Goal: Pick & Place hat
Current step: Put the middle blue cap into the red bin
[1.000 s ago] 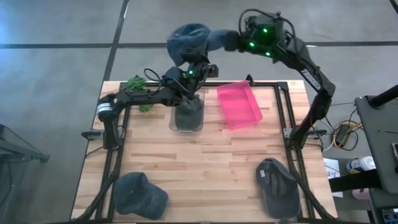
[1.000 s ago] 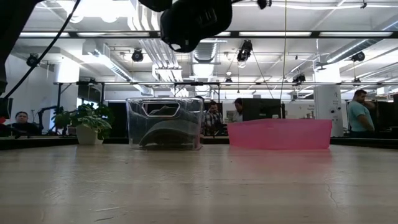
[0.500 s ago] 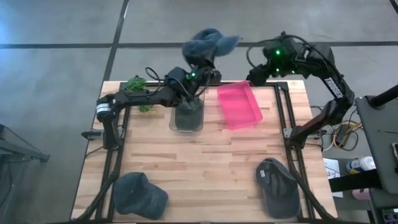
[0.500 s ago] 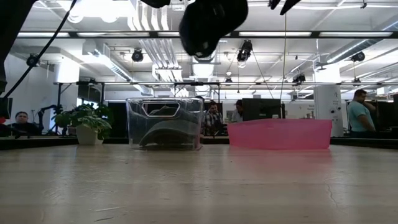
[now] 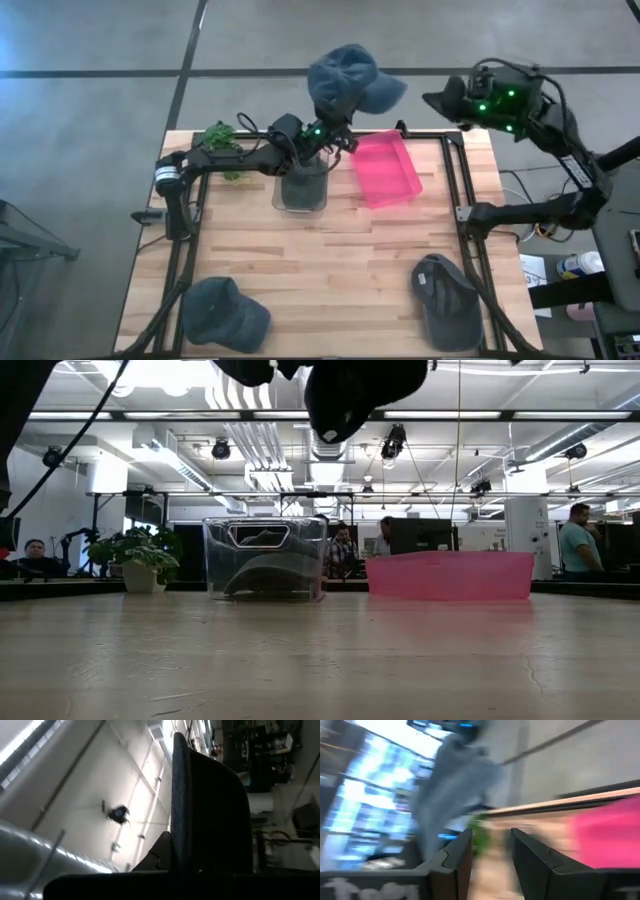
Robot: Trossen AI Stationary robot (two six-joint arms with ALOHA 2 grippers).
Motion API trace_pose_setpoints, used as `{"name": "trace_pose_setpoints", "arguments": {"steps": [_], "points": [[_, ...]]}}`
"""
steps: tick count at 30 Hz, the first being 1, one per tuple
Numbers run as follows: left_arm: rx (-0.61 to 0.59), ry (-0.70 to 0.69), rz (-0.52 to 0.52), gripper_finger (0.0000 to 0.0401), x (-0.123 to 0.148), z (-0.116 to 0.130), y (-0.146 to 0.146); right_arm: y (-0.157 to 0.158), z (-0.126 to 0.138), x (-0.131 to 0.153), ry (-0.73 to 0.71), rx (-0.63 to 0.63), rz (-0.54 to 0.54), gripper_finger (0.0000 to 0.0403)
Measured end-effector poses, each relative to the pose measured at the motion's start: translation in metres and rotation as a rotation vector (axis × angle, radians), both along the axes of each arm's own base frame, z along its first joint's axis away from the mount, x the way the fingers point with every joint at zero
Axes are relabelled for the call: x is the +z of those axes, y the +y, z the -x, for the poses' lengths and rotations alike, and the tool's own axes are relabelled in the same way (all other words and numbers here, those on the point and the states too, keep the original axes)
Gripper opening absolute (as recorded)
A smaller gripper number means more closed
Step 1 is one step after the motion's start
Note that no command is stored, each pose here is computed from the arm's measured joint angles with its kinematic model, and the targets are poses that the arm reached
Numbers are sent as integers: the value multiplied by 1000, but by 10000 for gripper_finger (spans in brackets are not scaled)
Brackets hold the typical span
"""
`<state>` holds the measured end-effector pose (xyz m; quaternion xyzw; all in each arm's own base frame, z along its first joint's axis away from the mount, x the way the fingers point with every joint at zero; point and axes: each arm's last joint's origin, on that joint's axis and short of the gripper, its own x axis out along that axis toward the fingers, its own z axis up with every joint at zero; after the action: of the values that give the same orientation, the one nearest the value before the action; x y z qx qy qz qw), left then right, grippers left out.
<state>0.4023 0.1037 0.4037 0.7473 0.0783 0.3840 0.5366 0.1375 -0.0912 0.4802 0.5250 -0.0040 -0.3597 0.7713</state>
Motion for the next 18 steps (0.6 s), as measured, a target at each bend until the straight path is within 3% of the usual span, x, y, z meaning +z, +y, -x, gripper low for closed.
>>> {"name": "trace_pose_setpoints", "arguments": {"steps": [3,8,15,18], "points": [[-45,19,-54,7,1,-1,-3,-4,-10,-10,-175,53,-27,123],[-22,68,-108,8,-1,-2,-3,-10,-26,-37,-263,83,-108,123],[-24,54,-66,8,-7,-2,-2,-14,-35,-45,-426,109,-53,123],[-41,73,-48,9,-12,-3,-2,-16,-38,-48,-437,112,-79,123]]}}
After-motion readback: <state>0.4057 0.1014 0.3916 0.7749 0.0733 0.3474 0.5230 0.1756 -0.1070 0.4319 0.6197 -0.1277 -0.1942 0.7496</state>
